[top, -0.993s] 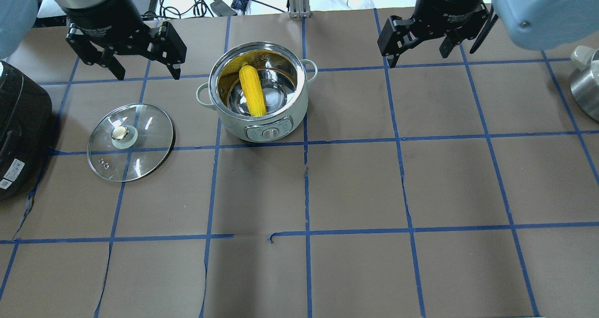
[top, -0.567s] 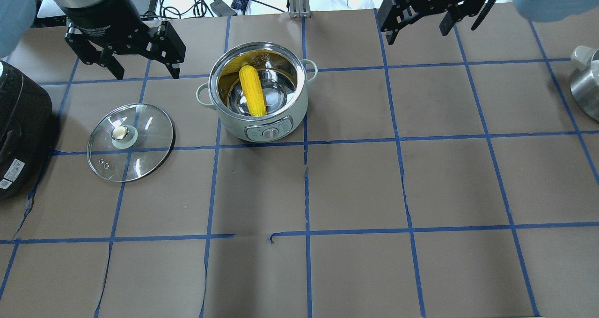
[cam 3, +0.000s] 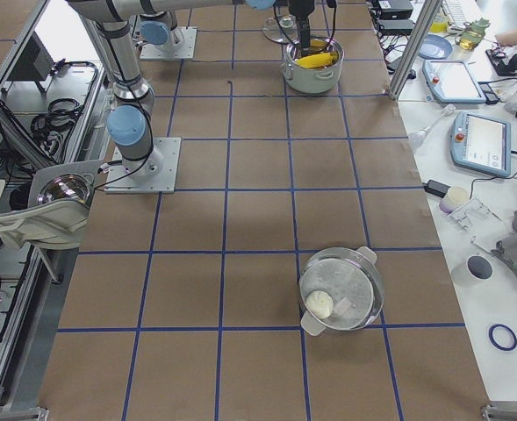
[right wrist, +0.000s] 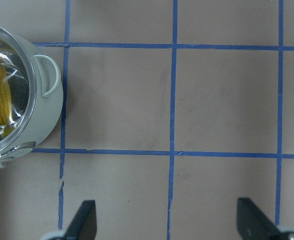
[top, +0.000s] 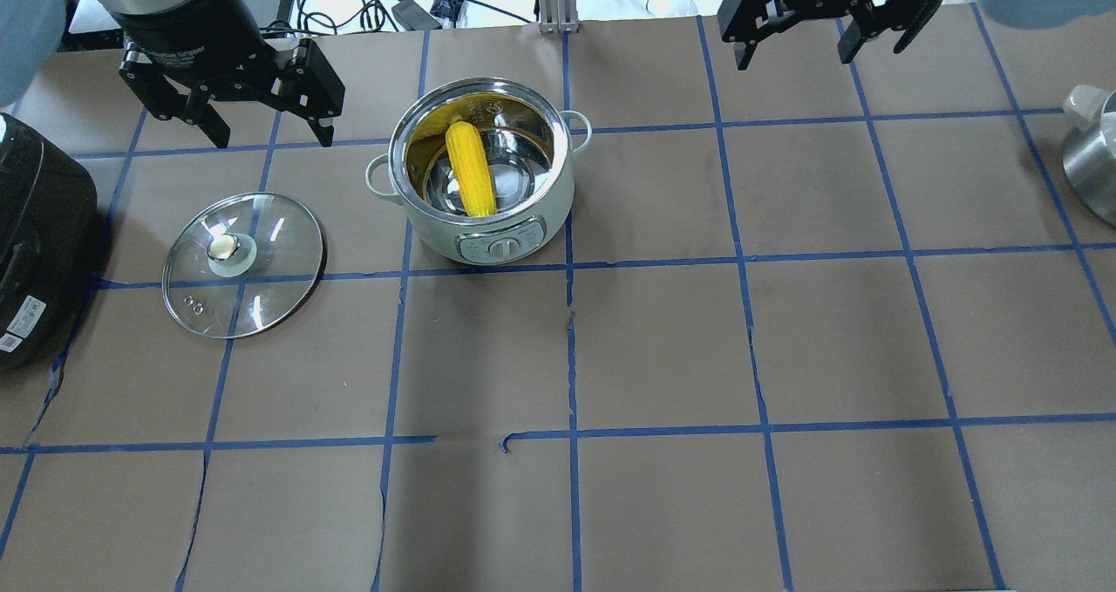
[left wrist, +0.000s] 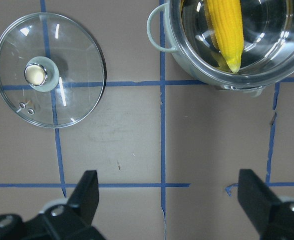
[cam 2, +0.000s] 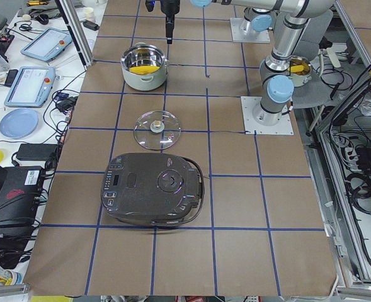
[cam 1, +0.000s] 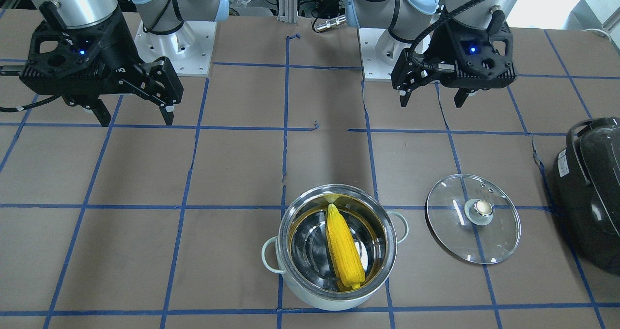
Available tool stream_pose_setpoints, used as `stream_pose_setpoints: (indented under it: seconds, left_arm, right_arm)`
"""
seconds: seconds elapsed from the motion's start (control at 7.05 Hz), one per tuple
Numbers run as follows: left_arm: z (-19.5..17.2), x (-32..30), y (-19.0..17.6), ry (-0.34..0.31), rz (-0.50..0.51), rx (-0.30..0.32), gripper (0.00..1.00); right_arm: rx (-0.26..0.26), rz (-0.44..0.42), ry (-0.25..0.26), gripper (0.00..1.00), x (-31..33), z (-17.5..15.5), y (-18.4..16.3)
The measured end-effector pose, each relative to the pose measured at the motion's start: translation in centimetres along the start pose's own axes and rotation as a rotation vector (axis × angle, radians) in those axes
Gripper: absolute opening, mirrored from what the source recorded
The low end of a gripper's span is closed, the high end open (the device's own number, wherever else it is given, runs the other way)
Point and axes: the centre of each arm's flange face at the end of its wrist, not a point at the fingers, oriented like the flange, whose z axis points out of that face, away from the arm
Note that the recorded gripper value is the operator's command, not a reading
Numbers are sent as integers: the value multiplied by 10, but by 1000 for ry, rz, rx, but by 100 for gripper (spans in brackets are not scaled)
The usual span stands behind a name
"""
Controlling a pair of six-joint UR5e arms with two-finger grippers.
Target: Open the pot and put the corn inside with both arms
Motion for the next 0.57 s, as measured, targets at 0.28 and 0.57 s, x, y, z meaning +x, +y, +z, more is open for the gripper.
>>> stream_pose_setpoints:
  seconds: [0.28,0.57]
  left_arm:
    - [0,0,0,1,-1,-1,100]
    - [1,0,0,1,1,-2,100]
  right_arm:
    - [-5,3,6,100,2,-2,2]
    - [-5,2,20,100,3,-2,3]
